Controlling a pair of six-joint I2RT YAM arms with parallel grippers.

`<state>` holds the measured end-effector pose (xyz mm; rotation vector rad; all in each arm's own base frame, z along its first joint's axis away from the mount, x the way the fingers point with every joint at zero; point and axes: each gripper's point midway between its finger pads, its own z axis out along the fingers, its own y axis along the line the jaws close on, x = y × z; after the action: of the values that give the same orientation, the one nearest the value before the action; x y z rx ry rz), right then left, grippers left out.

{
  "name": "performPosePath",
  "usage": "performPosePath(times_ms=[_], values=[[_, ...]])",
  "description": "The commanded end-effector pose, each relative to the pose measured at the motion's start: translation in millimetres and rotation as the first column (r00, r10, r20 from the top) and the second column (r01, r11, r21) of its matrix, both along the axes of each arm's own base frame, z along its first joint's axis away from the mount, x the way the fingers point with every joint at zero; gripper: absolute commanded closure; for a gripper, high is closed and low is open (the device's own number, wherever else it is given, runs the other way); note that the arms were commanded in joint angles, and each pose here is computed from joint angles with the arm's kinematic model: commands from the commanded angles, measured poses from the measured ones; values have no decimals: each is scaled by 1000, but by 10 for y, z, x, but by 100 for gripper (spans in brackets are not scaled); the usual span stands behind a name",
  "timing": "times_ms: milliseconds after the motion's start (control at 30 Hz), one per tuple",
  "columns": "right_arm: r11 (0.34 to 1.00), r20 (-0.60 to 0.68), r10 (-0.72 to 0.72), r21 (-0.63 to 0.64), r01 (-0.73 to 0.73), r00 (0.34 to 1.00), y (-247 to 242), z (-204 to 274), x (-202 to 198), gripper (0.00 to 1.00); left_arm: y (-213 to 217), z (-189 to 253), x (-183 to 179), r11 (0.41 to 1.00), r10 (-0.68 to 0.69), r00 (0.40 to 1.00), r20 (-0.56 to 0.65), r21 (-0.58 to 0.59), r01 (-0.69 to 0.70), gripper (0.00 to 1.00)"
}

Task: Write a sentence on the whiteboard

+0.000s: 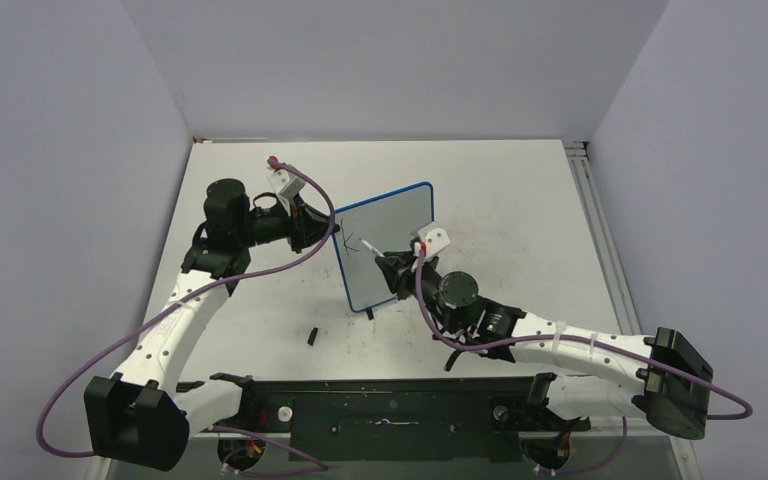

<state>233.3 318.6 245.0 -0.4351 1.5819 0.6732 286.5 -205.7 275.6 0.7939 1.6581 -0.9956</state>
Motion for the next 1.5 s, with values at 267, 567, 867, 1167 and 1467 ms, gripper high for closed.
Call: performPosePath(times_ms=[267, 567, 867, 1167, 1467], values=[[999, 30, -31, 40, 30, 999, 33, 169, 56, 95, -21, -60, -67, 999, -39, 999, -11, 14, 39, 100], [999, -32, -44, 9, 44, 999, -54, -135, 13, 95, -24, -63, -72, 999, -40, 999, -13, 14, 41, 100], [999, -3, -9, 46, 9, 1000, -17, 51, -34, 95, -23, -74, -69, 999, -40, 999, -14, 15, 40, 100], [994, 70, -8, 106, 0, 998, -28, 414, -60, 95, -26, -70, -64, 999, -41, 999, -14, 14, 41, 100], [995, 93, -7, 102, -3, 996, 62, 458, -11, 95, -25, -75, -62, 999, -40, 999, -17, 15, 40, 100]])
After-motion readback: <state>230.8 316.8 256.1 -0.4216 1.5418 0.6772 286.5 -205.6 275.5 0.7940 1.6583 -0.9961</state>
